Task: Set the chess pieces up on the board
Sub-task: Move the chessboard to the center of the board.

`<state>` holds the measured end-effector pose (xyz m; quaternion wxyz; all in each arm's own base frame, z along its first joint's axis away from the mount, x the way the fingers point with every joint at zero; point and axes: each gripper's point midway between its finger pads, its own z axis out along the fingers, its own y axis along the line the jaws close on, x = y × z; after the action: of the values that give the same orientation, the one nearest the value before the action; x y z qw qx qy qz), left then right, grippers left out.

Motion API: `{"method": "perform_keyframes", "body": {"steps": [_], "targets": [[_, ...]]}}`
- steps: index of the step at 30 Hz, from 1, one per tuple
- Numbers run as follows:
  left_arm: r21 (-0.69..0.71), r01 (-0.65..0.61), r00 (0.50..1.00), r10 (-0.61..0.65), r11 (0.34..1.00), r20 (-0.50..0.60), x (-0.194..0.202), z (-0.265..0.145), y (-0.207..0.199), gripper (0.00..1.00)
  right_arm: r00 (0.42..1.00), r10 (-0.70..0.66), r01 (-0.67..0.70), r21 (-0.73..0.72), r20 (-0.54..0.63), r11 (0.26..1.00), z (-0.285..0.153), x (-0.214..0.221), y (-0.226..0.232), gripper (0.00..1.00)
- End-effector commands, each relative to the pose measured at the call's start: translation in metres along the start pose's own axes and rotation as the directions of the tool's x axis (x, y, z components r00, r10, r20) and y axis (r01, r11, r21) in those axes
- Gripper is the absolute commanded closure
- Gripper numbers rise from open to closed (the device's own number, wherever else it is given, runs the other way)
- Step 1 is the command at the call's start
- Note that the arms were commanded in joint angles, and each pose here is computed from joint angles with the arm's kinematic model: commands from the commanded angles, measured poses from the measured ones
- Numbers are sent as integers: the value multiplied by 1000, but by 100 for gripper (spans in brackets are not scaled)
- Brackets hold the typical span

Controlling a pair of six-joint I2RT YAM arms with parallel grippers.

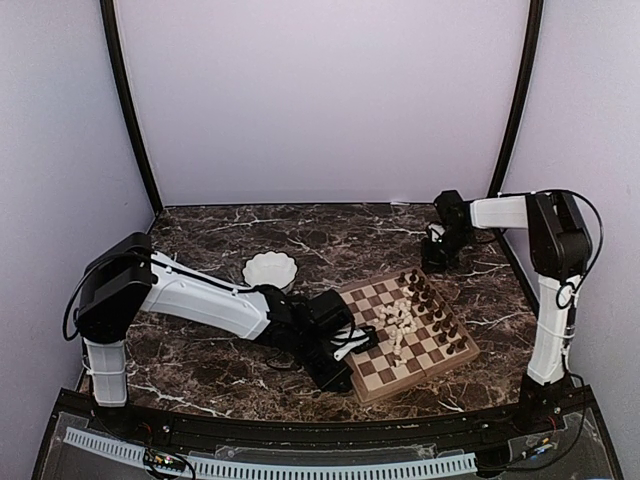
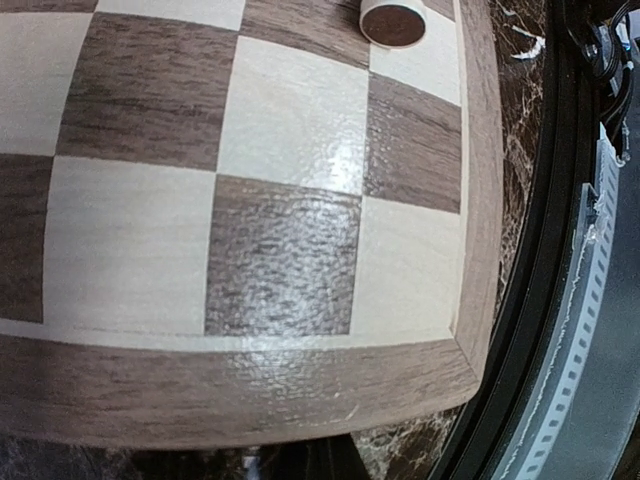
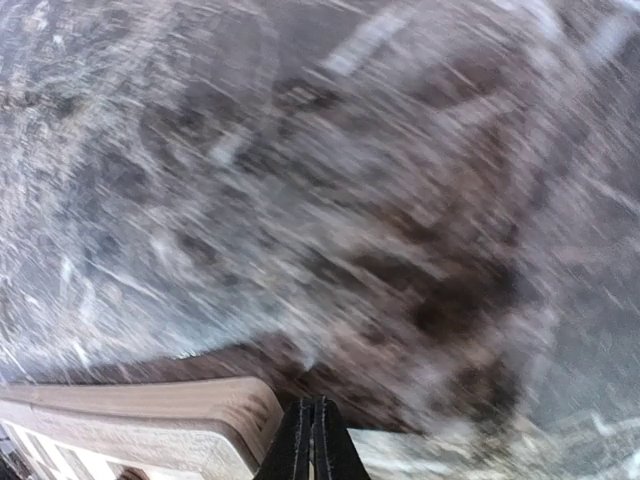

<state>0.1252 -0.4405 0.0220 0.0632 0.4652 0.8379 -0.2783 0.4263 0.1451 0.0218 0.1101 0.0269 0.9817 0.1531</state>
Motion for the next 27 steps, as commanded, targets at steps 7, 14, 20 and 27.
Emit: {"method": "perform_keyframes", "body": {"steps": [7, 14, 20, 27], "targets": [[36, 19, 997, -22, 999, 77, -11, 7, -12, 96, 989, -85, 79, -54, -122, 995, 46, 11, 64, 95], [37, 11, 992, -16, 999, 127, -29, 10, -14, 96, 978, -146, 135, -84, -147, 987, 65, 14, 102, 96], [62, -15, 990, 6, 998, 142, -42, 14, -22, 96, 976, -167, 151, -114, -139, 982, 73, 10, 125, 96], [76, -35, 988, 23, 996, 155, -53, 18, -28, 95, 975, -177, 159, -132, -134, 978, 79, 7, 140, 95]]}}
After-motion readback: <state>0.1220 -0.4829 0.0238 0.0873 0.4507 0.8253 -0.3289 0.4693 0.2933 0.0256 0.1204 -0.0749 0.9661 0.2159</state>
